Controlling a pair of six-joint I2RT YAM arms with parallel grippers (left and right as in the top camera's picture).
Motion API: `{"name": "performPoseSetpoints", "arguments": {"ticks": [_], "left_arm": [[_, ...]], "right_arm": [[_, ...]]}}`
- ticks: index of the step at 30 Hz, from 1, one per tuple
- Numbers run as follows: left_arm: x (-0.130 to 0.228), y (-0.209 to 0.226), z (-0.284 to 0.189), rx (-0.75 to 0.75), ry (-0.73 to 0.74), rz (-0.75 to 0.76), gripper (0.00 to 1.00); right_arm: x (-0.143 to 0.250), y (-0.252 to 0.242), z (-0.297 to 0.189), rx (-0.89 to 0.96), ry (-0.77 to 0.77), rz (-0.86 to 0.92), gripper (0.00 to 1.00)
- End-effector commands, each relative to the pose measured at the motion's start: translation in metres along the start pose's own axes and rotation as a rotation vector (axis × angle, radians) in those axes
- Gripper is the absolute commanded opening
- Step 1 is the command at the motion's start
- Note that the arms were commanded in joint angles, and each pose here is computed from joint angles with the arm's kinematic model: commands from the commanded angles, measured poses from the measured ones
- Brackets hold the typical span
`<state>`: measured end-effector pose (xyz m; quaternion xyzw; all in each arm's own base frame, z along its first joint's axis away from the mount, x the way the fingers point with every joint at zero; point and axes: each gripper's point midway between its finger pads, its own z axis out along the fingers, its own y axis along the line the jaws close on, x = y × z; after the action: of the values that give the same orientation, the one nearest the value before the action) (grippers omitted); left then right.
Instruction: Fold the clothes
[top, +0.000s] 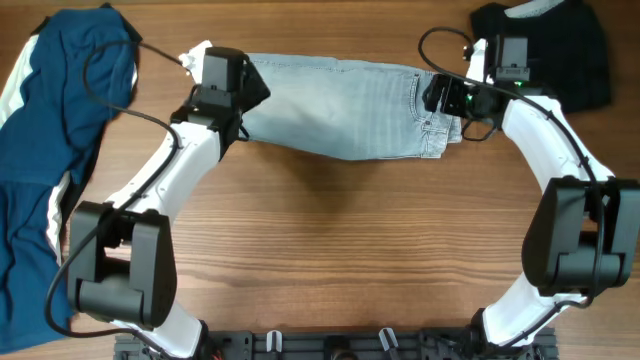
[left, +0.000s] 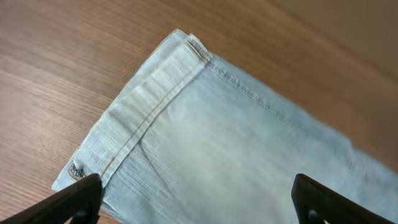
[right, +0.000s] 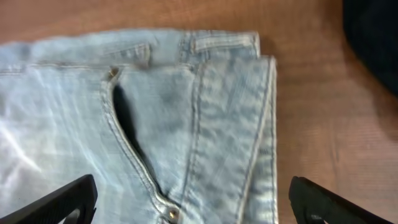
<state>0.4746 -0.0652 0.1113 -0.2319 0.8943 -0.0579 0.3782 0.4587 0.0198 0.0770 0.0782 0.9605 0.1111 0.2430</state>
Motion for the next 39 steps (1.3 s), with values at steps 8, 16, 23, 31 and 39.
{"name": "performPoseSetpoints", "arguments": {"ticks": [8,16,23,31,39], "left_arm": [[-0.014,0.046,0.047,-0.001,0.02,0.11,0.08],[0.04,0.064,0.095,-0.05,0.139,0.189,0.04],[0.043,0.1,0.093,-0.15,0.186,0.164,0.04],[0.053,0.104,0.091,-0.169,0.224,0.111,0.04],[0.026,0.088,0.097,-0.11,0.106,0.078,0.04]], "right_arm": [[-0.008,0.007,-0.004,-0.044,-0.014,-0.023,0.89],[-0.007,0.006,-0.004,-0.042,-0.01,-0.021,0.87],[0.003,-0.011,0.007,-0.067,0.043,0.065,0.87],[0.027,-0.01,0.057,-0.169,0.129,0.04,0.78],[0.036,0.002,0.068,-0.218,0.157,0.033,0.56]]}}
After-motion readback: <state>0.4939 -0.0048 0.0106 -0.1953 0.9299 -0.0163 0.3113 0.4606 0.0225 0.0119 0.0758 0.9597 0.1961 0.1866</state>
